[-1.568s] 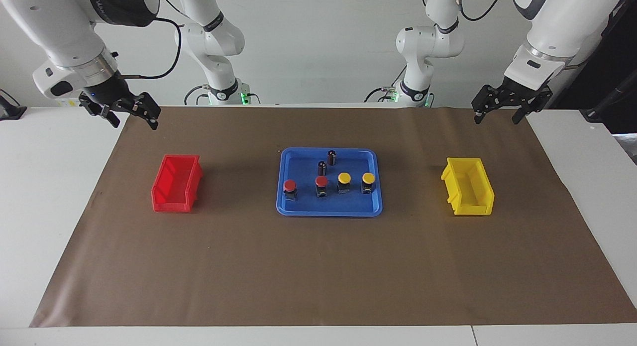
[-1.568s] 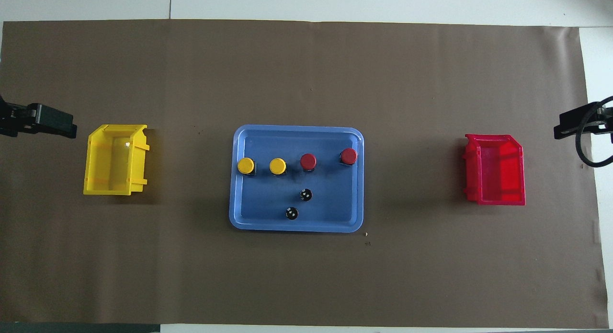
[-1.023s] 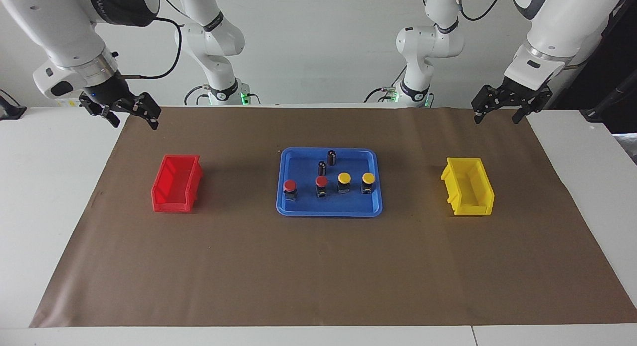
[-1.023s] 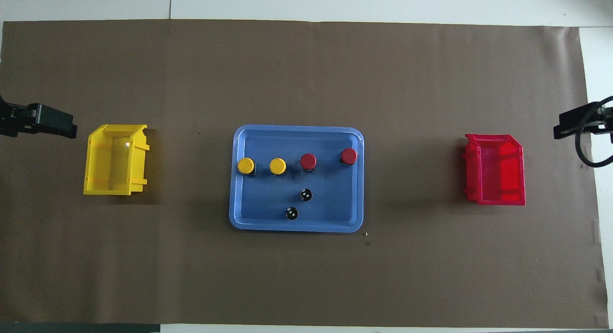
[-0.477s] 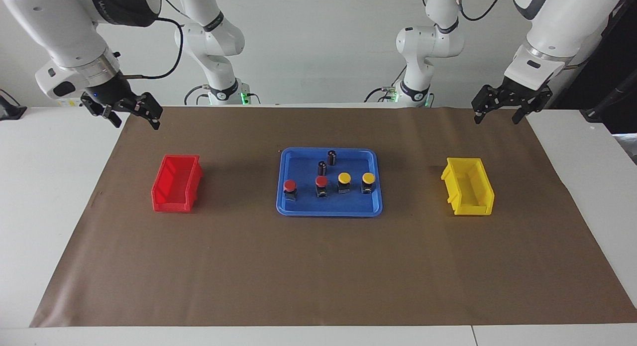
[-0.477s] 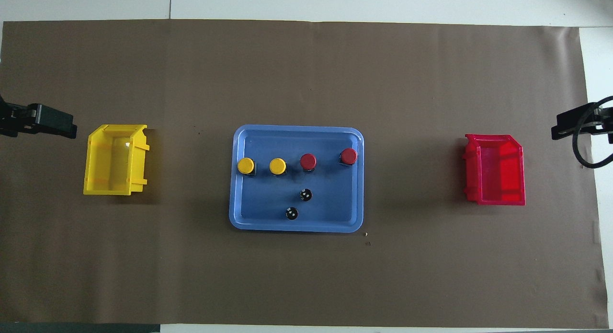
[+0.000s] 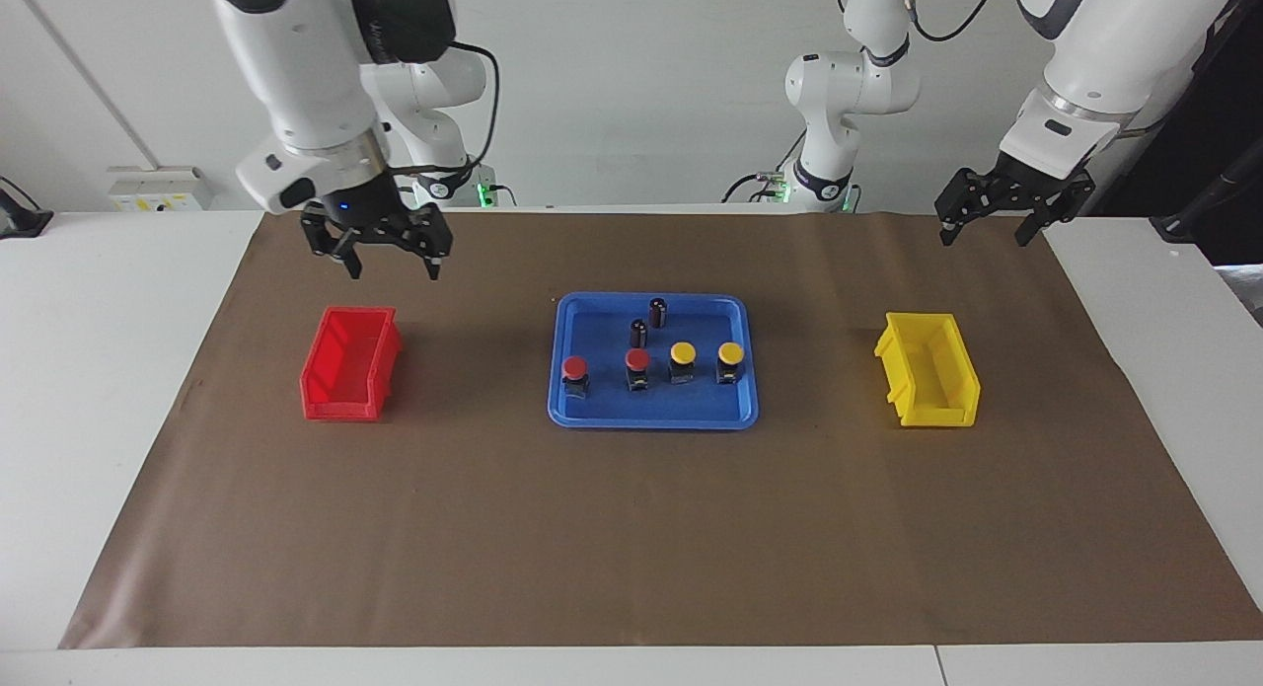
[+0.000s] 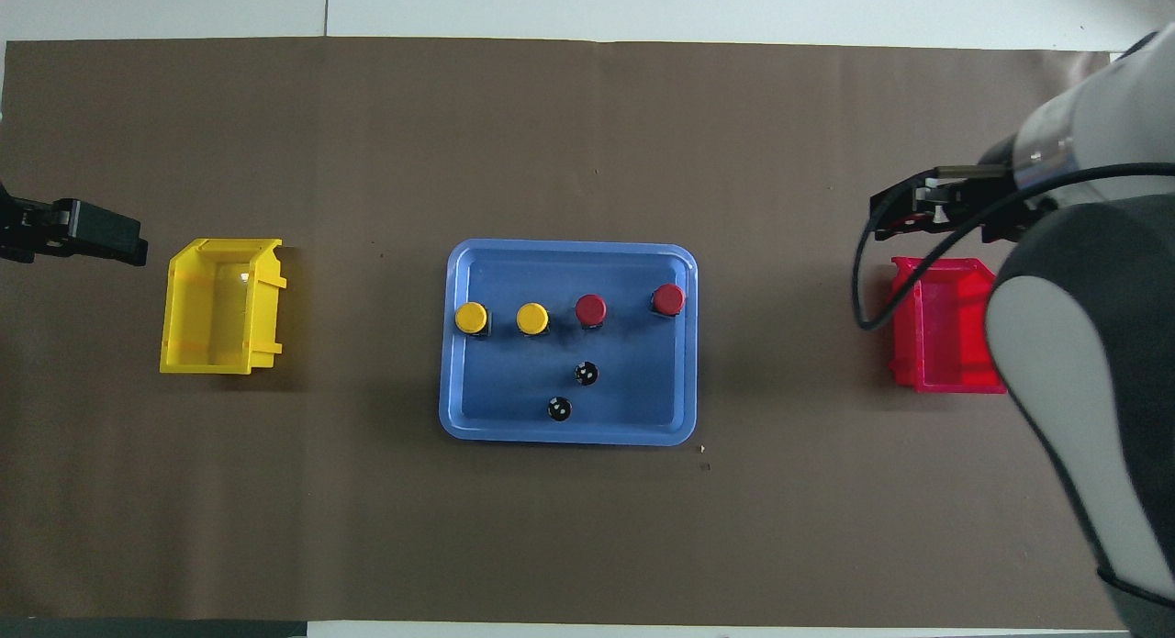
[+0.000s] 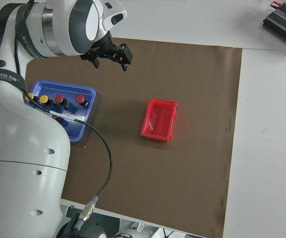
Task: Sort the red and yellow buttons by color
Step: 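Reach the right gripper to the farther red button and grasp it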
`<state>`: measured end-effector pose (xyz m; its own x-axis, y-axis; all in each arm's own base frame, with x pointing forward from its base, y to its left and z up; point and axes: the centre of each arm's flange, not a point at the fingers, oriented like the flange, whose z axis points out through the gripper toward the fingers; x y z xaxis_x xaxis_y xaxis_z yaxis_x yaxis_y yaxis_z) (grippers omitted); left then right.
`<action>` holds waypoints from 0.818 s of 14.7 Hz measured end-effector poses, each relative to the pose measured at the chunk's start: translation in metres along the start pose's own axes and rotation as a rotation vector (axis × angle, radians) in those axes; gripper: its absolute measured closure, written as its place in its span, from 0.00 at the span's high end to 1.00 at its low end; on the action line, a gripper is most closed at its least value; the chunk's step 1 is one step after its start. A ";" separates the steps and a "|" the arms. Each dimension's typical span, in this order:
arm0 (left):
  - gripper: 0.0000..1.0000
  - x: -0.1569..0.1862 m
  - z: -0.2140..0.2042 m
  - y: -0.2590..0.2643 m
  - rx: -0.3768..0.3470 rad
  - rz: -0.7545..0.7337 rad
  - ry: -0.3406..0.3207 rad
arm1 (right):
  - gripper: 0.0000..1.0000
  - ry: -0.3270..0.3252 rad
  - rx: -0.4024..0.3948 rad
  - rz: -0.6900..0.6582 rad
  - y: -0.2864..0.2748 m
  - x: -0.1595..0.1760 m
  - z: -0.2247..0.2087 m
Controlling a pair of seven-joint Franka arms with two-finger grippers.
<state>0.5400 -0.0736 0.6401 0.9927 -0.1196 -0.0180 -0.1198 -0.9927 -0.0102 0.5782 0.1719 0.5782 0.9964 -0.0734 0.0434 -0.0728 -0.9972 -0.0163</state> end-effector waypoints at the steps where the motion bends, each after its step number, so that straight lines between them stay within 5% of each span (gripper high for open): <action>1: 1.00 0.000 0.000 0.000 0.000 0.000 0.000 | 1.00 0.028 0.018 0.016 -0.042 0.001 0.021; 6: 1.00 0.000 0.000 0.000 0.000 0.000 0.000 | 1.00 0.053 0.053 0.041 -0.131 -0.025 0.149; 12: 1.00 0.000 0.000 0.000 0.000 0.000 -0.001 | 0.97 0.036 0.038 0.026 -0.116 -0.039 0.192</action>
<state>0.5399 -0.0735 0.6399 0.9926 -0.1196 -0.0188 -0.1198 -0.9927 -0.0102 0.5560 0.2934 0.3867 0.9919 -0.1000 0.0786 -0.0957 -0.9938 -0.0559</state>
